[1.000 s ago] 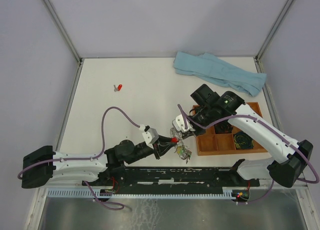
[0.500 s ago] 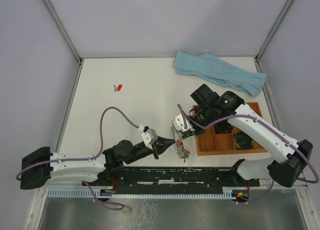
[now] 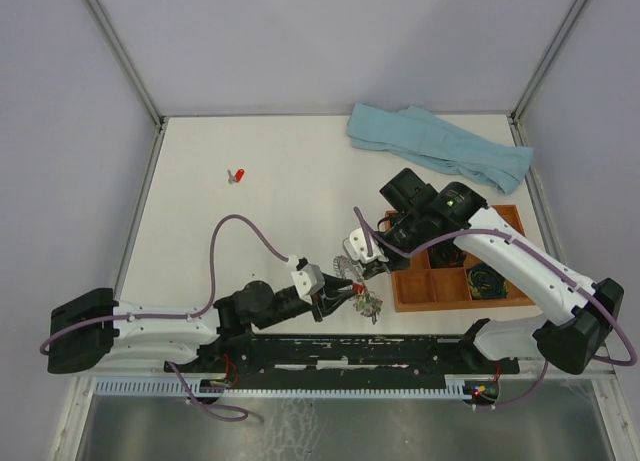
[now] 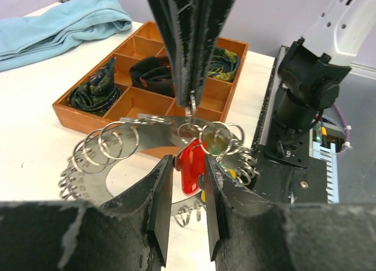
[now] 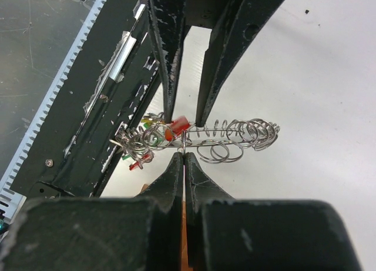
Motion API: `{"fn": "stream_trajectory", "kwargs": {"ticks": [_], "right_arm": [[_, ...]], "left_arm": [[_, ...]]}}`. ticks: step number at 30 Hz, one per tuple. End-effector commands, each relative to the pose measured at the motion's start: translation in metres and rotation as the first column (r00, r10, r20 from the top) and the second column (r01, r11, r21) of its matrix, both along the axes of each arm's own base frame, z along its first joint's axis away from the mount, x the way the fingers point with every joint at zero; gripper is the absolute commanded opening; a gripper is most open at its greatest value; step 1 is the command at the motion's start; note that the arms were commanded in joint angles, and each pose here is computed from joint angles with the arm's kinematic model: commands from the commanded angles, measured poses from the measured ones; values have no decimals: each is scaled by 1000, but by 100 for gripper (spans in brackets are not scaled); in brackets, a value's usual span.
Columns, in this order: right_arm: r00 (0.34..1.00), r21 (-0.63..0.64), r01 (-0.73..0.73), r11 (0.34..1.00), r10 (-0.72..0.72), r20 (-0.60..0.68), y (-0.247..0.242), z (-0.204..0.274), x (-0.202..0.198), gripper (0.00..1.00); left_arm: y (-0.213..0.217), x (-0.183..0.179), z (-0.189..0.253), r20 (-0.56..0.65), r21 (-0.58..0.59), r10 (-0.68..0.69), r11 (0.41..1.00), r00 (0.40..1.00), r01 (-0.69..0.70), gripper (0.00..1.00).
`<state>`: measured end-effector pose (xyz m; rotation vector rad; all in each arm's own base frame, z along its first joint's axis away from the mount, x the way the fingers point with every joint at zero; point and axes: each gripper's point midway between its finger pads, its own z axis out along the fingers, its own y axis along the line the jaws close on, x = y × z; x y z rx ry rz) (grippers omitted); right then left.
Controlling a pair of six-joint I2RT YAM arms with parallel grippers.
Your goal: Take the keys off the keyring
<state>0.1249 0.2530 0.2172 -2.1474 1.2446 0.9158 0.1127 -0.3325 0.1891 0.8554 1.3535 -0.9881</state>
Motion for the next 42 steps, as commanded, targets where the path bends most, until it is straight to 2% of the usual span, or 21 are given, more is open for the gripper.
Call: {"fn": "stream_trajectory", "kwargs": {"ticks": [1, 10, 33, 42], "right_arm": [[1000, 55, 3, 998, -3, 5, 10, 11, 3, 1], [1000, 51, 19, 999, -19, 4, 11, 10, 5, 1], [999, 46, 41, 998, -42, 1, 13, 9, 9, 1], [999, 48, 44, 998, -45, 6, 13, 10, 10, 1]], "left_arm": [[-5, -4, 43, 72, -128, 1, 992, 997, 8, 35], [0, 1, 56, 87, -181, 60, 983, 994, -43, 35], [-9, 15, 46, 38, -127, 161, 980, 986, -155, 35], [4, 18, 42, 37, -107, 194, 976, 980, -189, 29]]}}
